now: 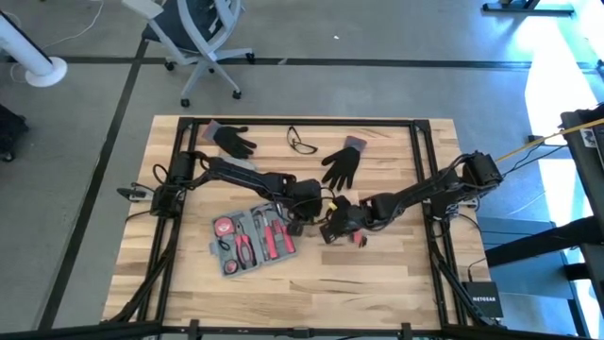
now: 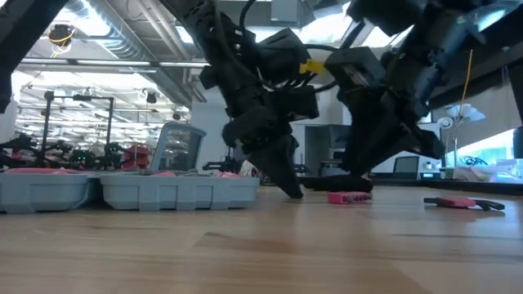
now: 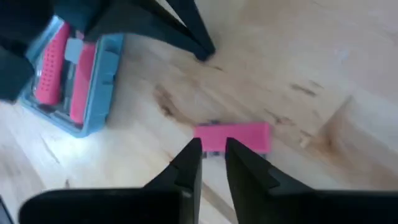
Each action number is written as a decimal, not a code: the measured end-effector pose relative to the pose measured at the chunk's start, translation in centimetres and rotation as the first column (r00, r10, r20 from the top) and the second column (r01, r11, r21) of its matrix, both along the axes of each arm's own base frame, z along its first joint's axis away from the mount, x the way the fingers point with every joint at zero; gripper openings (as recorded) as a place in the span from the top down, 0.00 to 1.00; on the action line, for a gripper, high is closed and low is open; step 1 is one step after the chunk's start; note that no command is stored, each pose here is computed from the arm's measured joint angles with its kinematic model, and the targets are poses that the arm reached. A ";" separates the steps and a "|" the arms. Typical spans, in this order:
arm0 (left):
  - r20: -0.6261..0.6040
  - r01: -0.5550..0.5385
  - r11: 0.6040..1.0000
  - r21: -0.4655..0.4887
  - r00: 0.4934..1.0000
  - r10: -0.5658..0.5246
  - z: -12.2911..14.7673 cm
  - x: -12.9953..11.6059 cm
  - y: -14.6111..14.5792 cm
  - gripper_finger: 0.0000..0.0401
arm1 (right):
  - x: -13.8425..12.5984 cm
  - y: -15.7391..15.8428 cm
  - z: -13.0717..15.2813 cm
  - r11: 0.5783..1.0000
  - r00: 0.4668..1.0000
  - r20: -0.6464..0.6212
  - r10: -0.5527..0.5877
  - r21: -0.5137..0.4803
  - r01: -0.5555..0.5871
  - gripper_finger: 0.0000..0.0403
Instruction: Prefit tool cases
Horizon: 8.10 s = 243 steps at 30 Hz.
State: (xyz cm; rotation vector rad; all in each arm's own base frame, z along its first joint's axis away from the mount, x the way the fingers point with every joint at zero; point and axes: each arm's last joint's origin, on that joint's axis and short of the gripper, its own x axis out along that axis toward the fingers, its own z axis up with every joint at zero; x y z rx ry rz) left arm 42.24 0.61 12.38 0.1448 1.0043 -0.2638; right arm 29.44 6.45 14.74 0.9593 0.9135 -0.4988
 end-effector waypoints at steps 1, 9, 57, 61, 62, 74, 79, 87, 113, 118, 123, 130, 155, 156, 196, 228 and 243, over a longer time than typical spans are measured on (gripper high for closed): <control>0.009 -0.003 1.000 -0.013 1.000 0.003 0.0 0.0 0.0 1.00 | 0.0 -0.3 0.0 1.000 1.000 -0.006 -0.006 0.002 0.006 0.85; -0.016 -0.047 0.997 -0.057 0.999 0.046 -1.4 -0.8 -0.8 1.00 | -0.7 -0.9 -0.5 0.999 0.995 -0.099 -0.022 -0.030 0.019 0.99; 0.141 -0.168 0.954 -0.248 0.968 0.207 -2.7 0.9 -3.1 1.00 | 0.7 -0.7 -2.1 1.000 0.999 -0.053 0.011 -0.006 -0.011 1.00; 0.129 -0.175 0.969 -0.173 0.972 0.199 -2.2 0.6 -2.4 1.00 | 0.7 -0.7 -2.1 1.000 0.999 -0.052 0.006 -0.012 -0.006 1.00; 0.121 -0.182 0.970 -0.160 0.972 0.202 -2.0 0.5 -2.2 1.00 | 0.7 -0.7 -2.1 1.000 0.999 -0.051 0.005 -0.013 -0.005 1.00; 0.100 -0.152 0.973 -0.171 0.980 0.170 -1.9 0.1 -3.9 1.00 | 0.7 -0.7 -2.1 1.000 0.999 -0.051 -0.002 -0.021 0.001 1.00; 0.092 -0.202 0.955 -0.216 0.970 0.226 -1.9 0.2 -4.6 1.00 | 0.7 -0.8 -2.1 1.000 0.999 -0.051 -0.001 -0.021 0.000 1.00; 0.090 -0.259 0.933 -0.251 0.953 0.289 -1.8 0.3 -4.7 1.00 | 0.7 -0.8 -2.1 1.000 0.999 -0.051 -0.005 -0.019 0.004 1.00; 0.096 -0.245 0.956 -0.162 0.960 0.263 -0.6 -0.2 -3.7 1.00 | 1.1 -0.8 -2.1 1.000 0.999 -0.013 0.030 -0.006 -0.030 1.00; 0.103 -0.240 0.958 -0.159 0.961 0.258 -0.5 -0.2 -3.6 1.00 | 0.8 -1.1 -1.2 0.998 0.999 -0.006 0.054 -0.016 -0.054 1.00; 0.103 -0.240 0.958 -0.159 0.961 0.258 -0.5 -0.1 -3.6 1.00 | 0.7 -1.2 -0.7 0.998 0.998 0.009 0.060 -0.036 -0.060 1.00; 0.102 -0.240 0.958 -0.159 0.961 0.257 -0.5 -0.2 -3.6 1.00 | 0.5 -1.2 -1.1 0.997 0.998 -0.032 0.057 -0.056 -0.059 1.00; 0.082 -0.283 0.950 -0.129 0.952 0.295 -0.6 -0.3 -2.5 1.00 | 1.1 -1.1 -2.4 0.997 0.998 -0.037 0.051 -0.057 -0.053 1.00; 0.086 -0.275 0.952 -0.137 0.954 0.288 -0.5 -0.3 -2.8 1.00 | 1.1 -1.1 -2.4 0.997 0.998 -0.037 0.051 -0.058 -0.053 1.00; 0.106 -0.175 0.977 -0.119 0.977 0.187 -0.8 -0.3 -5.3 1.00 | 0.7 -0.5 -1.4 0.996 0.998 -0.009 0.060 -0.067 -0.060 1.00; 0.189 -0.305 0.949 -0.080 0.930 0.315 -1.9 0.5 -4.9 1.00 | 1.1 -0.5 -2.2 0.996 0.998 -0.014 0.057 -0.066 -0.058 1.00; 0.054 -0.268 0.963 0.019 0.962 0.267 0.2 -1.3 -3.9 1.00 | 1.0 -0.6 -1.1 0.992 0.995 0.022 0.092 -0.093 -0.090 1.00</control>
